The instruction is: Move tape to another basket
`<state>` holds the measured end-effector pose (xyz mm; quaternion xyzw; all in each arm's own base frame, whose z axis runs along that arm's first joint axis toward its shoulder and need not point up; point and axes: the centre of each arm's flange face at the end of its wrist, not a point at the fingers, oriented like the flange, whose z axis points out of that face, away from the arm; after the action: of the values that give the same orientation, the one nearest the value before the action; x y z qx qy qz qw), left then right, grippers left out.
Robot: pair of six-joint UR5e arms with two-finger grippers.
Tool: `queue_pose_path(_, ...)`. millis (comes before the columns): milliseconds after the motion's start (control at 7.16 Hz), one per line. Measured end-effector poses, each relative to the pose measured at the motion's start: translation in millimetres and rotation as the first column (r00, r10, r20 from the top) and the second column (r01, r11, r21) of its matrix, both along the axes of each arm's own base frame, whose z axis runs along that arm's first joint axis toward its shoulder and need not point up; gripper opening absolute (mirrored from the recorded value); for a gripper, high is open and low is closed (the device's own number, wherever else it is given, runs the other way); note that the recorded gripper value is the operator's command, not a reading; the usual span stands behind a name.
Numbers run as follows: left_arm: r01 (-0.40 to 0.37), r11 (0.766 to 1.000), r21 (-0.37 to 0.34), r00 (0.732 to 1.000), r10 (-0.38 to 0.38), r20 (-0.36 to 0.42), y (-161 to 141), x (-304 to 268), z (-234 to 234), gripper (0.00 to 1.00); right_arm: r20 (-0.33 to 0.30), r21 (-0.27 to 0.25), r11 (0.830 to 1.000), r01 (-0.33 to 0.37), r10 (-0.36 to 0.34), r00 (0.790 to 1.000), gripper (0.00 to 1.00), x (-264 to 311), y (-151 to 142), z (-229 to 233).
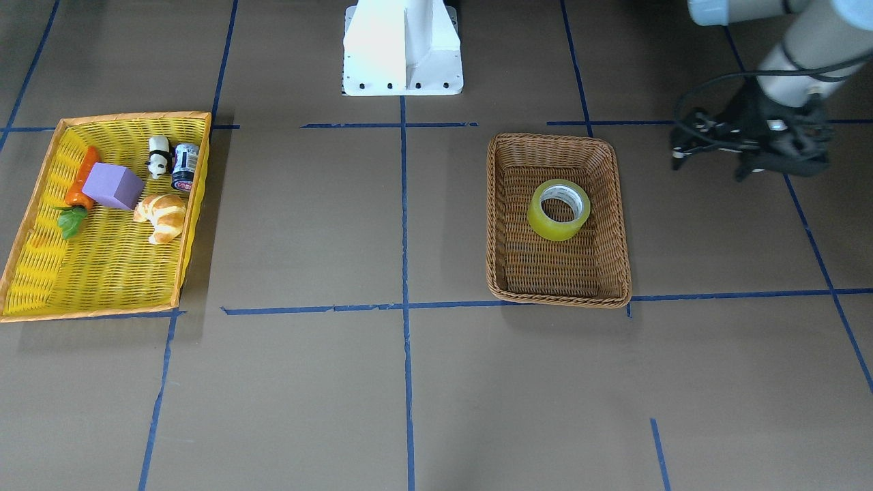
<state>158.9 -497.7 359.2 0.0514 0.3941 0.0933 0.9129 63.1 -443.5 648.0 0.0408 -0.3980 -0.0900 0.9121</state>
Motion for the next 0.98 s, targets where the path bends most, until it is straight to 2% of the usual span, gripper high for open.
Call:
queue_pose_path(559, -0.029, 0.998, -0.052, 1.0, 0.028, -0.001, -2.4, -146.0, 161.8, 1.0, 0.005, -0.03, 0.999, -0.023, 0.024, 1.0, 1.0, 6.6, 5.8, 12.7)
queue_pose_path(978, -0.02, 0.997, -0.078, 1.0, 0.018, -0.021, 8.9, -213.3, 242.8, 1.0, 0.002, -0.071, 0.994, -0.077, 0.077, 0.997, 1.0, 6.7, 5.8, 10.6)
